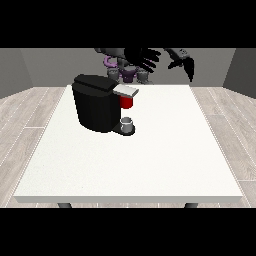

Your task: Insert the coffee pod into the coffee machine and close the lid

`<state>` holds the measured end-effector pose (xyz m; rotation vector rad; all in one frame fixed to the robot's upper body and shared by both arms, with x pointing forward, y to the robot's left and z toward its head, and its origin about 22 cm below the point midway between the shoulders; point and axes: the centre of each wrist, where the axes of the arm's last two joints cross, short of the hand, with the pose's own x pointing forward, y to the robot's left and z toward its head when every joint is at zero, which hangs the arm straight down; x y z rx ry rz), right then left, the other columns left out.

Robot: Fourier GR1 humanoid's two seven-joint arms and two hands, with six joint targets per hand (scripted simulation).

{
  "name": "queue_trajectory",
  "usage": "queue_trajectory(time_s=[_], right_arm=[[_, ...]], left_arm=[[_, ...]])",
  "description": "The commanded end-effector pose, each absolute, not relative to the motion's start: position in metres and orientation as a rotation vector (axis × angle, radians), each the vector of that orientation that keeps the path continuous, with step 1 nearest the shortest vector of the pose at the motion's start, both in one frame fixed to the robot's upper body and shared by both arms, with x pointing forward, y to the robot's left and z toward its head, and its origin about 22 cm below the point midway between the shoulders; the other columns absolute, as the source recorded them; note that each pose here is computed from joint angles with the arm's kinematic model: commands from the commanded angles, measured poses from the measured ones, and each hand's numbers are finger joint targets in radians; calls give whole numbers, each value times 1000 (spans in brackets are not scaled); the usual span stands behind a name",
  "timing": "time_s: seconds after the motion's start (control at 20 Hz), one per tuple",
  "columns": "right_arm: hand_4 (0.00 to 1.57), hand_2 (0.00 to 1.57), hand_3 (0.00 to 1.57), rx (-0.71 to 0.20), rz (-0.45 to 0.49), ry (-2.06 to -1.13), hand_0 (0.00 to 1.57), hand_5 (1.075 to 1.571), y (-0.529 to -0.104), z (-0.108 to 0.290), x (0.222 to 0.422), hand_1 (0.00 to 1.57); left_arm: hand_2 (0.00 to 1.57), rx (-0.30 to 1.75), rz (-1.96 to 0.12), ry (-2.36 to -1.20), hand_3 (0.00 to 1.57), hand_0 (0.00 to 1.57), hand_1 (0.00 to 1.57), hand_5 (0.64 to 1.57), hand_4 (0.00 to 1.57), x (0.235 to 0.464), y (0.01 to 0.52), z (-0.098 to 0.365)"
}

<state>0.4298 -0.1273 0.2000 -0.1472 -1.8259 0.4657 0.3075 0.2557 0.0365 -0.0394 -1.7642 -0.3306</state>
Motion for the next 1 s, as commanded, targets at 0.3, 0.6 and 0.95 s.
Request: queue_trajectory(time_s=[0.3,0.6,0.95], right_arm=[[0,0,0,-193,555,-1859,0,1571,-85,219,431,0],[0,0,0,-207,541,-1975,0,1571,-85,269,436,0],[0,0,0,-233,517,-2000,0,1571,-99,297,444,0]], left_arm=[[0,-79,-324,-1776,0,0,0,1571,368,316,264,51],[0,-81,-326,-1873,0,0,0,1571,362,327,260,63],[0,-133,-386,-1898,0,0,0,1571,312,333,249,84]])
